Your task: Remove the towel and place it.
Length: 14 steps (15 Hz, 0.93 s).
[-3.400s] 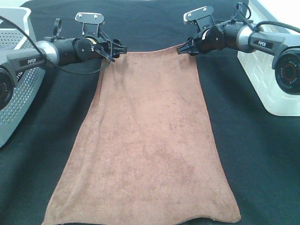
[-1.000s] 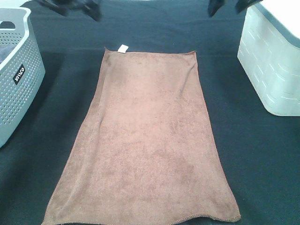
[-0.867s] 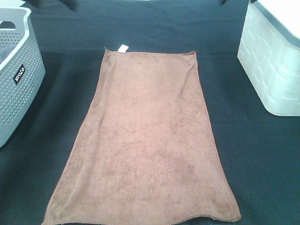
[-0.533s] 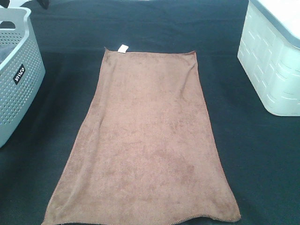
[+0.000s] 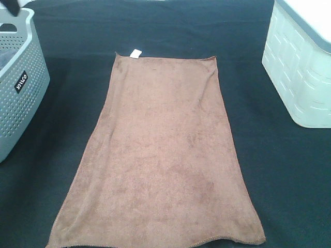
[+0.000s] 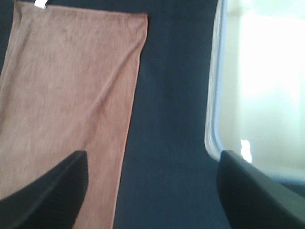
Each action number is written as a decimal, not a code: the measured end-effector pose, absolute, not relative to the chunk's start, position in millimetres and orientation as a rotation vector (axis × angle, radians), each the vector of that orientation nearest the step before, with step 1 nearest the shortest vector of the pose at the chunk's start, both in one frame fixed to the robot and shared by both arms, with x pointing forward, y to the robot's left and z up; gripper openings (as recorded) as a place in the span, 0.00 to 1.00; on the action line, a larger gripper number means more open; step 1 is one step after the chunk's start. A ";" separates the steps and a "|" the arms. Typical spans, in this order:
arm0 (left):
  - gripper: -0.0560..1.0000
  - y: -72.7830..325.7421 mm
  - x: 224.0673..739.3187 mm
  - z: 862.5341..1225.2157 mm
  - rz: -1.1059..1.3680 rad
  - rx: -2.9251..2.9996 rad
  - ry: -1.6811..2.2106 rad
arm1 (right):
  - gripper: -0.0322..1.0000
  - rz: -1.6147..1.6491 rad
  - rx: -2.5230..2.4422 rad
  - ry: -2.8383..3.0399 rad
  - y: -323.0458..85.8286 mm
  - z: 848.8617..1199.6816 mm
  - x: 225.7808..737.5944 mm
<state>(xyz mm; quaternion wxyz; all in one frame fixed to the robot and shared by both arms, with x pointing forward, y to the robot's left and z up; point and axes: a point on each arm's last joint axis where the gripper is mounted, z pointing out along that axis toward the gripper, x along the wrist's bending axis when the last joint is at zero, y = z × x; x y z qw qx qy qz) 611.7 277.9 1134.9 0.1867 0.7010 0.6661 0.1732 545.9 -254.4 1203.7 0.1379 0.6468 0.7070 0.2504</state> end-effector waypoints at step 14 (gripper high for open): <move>0.86 301.9 335.4 1123.1 0.828 1.755 1.693 | 0.74 0.939 1.684 1.922 -284.4 1122.2 252.8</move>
